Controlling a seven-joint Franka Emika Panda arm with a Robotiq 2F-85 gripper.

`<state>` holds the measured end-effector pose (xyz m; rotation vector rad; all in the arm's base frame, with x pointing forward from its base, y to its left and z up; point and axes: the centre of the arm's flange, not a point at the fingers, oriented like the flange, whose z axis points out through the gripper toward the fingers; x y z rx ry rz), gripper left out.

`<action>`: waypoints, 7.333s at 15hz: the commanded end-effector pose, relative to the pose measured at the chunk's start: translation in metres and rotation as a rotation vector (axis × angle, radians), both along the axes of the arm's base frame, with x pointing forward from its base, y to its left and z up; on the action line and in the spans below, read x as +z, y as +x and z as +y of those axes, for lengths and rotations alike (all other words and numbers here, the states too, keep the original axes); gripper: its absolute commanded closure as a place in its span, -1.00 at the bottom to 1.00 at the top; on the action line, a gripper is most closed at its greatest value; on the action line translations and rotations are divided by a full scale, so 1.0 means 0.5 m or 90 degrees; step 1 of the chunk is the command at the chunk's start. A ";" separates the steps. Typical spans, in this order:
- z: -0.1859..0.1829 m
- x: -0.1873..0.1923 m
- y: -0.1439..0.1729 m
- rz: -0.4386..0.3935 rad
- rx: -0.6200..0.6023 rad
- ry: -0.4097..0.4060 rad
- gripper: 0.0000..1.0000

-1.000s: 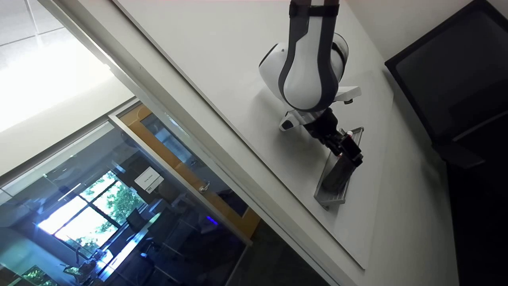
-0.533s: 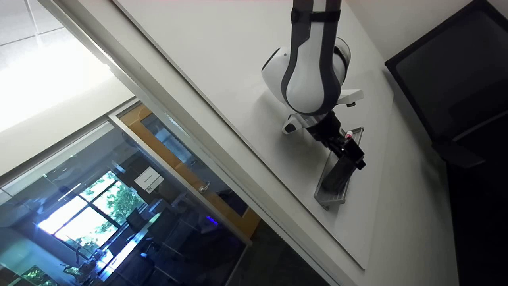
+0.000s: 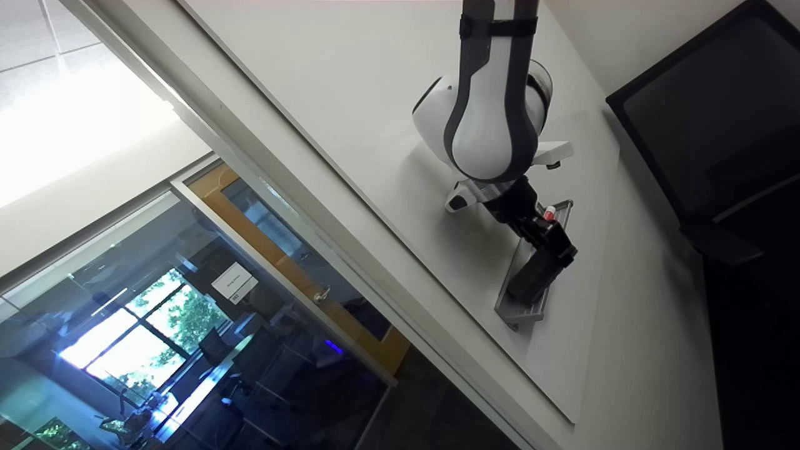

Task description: Use the duster to clean the whiteboard

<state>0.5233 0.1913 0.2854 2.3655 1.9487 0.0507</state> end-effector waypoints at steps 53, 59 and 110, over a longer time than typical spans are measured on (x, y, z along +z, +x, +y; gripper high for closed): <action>-0.266 0.266 -0.153 -0.459 -1.080 0.639 0.36; -0.311 0.370 -0.142 -0.484 -1.112 0.698 0.36; -0.350 0.375 0.002 0.123 -1.100 0.901 0.36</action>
